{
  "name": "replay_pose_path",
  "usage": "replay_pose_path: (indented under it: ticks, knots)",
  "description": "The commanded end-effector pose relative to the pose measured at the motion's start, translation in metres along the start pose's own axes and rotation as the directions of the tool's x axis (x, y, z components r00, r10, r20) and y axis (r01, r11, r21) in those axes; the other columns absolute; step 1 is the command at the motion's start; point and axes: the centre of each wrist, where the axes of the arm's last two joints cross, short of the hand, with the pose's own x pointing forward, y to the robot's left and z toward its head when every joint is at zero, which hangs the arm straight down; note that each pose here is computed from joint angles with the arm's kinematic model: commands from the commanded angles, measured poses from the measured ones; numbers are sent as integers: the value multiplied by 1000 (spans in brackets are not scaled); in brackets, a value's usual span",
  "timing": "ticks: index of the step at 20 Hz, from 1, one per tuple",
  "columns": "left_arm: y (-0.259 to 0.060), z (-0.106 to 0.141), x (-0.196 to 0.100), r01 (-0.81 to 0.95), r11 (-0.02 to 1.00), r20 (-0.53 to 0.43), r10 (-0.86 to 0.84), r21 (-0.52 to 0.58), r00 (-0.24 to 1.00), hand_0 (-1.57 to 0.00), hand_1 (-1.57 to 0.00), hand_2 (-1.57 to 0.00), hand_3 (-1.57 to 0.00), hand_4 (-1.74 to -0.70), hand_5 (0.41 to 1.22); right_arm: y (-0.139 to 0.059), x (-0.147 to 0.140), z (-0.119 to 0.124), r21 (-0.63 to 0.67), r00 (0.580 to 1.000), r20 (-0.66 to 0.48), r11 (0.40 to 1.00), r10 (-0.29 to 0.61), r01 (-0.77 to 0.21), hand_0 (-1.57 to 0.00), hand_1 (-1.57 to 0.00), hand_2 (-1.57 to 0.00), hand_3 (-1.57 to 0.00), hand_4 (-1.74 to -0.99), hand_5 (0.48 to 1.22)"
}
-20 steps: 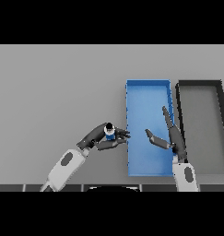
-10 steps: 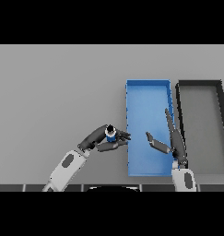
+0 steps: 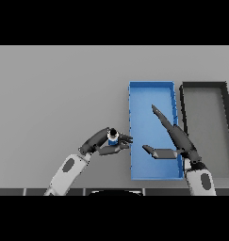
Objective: Pick up the blue pipe and place it into the blue bin.
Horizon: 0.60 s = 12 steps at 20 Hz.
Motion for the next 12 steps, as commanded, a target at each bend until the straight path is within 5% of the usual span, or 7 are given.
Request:
replay_pose_path:
  ticks: [1, 5, 12]
  knots:
    - [0, 0, 1, -1, 1000, -2, 1, -3, 1000, -1571, -1571, -1571, -1571, -1473, 1221, 1, 9, -3, 48, 1000, 8, 999, 20, -21, 1, -1, -3, 1, -1205, 539]
    - [0, -2, 3, 16, 1000, 2, -16, -8, 1000, -1571, -1571, -1571, -1571, -1474, 1221, 11, 21, -22, 182, 999, 4, 983, 32, -32, 1, 0, -1, 1, -1256, 523]
    - [1, -3, 2, 12, 1000, -8, -12, -20, 1000, -1571, -1571, -1571, -1571, -1475, 1221, 29, 36, -55, 360, 1000, 0, 933, 9, -8, 1, 1, 1, 1, -1214, 520]
